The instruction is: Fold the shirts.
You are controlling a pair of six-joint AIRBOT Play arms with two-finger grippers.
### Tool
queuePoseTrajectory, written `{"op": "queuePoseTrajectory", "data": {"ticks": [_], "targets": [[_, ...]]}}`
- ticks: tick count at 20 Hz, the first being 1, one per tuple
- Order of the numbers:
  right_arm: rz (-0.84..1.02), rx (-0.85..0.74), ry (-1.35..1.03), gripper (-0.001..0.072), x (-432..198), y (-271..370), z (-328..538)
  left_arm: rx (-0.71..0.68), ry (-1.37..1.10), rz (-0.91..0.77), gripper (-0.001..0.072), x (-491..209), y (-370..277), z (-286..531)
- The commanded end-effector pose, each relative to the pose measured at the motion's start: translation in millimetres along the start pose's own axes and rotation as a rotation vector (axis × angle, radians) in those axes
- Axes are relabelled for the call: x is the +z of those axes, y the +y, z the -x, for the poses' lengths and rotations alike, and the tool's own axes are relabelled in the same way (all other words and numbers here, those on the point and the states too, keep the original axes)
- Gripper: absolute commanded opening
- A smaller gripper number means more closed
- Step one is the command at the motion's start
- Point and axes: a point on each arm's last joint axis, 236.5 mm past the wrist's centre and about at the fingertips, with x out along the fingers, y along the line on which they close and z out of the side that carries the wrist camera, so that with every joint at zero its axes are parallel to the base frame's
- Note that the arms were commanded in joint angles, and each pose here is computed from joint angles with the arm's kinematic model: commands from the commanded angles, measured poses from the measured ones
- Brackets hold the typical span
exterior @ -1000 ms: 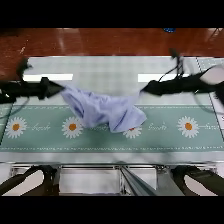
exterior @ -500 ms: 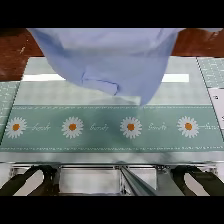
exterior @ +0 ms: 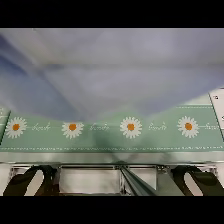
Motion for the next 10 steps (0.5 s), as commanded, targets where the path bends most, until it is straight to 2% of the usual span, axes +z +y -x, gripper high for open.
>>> {"op": "queuePoseTrajectory", "data": {"ticks": [1,5,10], "targets": [[-0.017,-0.032,0.123,0.0021,-33.1,-8.0,-4.5,-0.002,0.148,0.082,0.0025,-40.0,-7.2,7.6],[-0.067,0.042,0.497,0.0021,-137.1,0.6,-65.4,-0.008,0.306,0.252,0.0025,-97.2,30.3,-27.0],[-0.201,0.229,0.836,0.0021,-274.4,33.8,-165.1,-0.036,0.565,0.542,0.0026,-239.8,89.5,-98.1]]}}
